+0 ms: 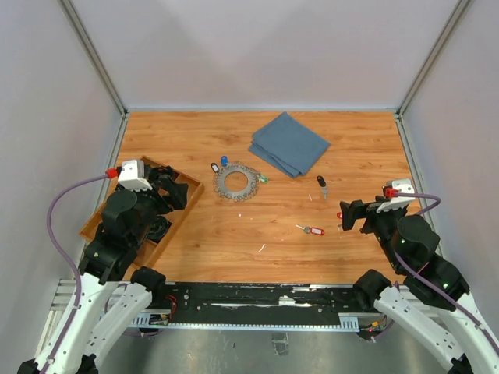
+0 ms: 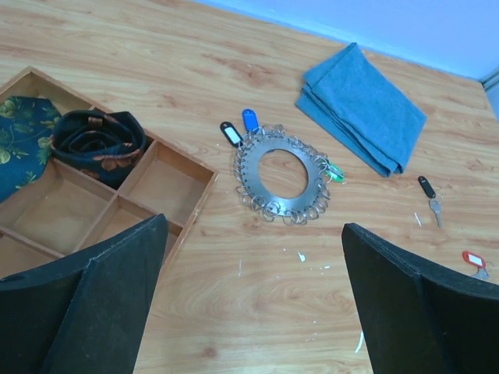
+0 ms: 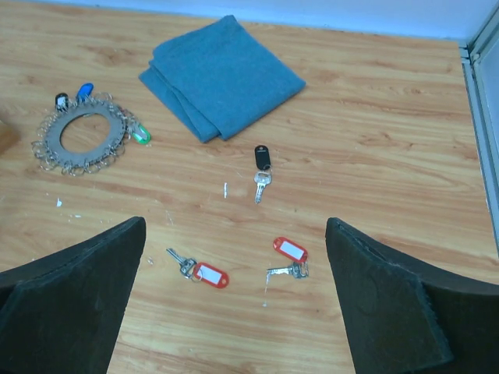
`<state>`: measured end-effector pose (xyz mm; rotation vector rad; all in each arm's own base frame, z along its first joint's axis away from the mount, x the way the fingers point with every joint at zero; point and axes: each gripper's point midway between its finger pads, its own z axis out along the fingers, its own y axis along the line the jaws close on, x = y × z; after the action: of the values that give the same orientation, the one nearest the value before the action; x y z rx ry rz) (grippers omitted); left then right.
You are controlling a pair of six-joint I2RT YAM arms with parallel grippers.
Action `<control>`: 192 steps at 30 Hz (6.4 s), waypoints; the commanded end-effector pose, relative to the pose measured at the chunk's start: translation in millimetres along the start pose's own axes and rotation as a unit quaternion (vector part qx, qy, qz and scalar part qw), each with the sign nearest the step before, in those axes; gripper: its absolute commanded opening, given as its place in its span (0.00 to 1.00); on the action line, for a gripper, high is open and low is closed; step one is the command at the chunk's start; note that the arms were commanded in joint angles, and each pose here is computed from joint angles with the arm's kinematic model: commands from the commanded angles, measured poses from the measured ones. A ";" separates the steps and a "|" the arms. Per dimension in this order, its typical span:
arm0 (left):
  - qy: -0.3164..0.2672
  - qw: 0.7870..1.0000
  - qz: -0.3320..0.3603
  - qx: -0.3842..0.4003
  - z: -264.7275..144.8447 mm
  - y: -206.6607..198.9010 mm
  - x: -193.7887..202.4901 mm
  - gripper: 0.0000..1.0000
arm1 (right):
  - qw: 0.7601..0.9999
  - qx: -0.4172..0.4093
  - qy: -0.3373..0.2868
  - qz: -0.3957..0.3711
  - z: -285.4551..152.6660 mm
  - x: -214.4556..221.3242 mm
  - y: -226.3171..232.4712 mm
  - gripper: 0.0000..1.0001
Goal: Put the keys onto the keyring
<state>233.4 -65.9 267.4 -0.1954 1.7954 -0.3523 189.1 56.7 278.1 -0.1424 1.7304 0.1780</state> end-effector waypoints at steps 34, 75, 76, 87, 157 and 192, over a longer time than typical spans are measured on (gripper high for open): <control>0.254 0.945 0.145 0.144 163.7 -113.4 143.0 0.91 | 0.945 -0.074 0.317 -0.033 29.3 100.1 62.1 0.98; 0.409 0.859 0.190 0.240 87.6 -187.9 298.0 0.83 | 0.947 -0.065 0.316 -0.007 19.4 124.1 55.7 0.98; 0.398 0.865 0.183 0.243 86.5 -191.3 288.8 0.83 | 0.948 -0.066 0.311 -0.002 19.7 124.6 56.5 0.98; 0.262 0.922 0.163 0.234 95.1 -186.0 153.3 0.86 | 0.944 -0.115 0.305 0.048 36.4 140.8 87.4 0.98; 0.164 0.967 0.158 0.115 26.4 -71.7 90.9 0.85 | 0.837 -0.271 0.471 -0.073 77.9 238.4 222.0 0.01; 0.043 0.944 0.070 0.319 -22.9 -173.9 -30.5 0.87 | 0.877 -0.437 -0.152 -0.130 -3.3 -63.8 201.1 0.00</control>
<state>222.4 -201.5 320.0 0.3465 1.7919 -0.6935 178.0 242.5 292.6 -0.9527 1.4761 0.6469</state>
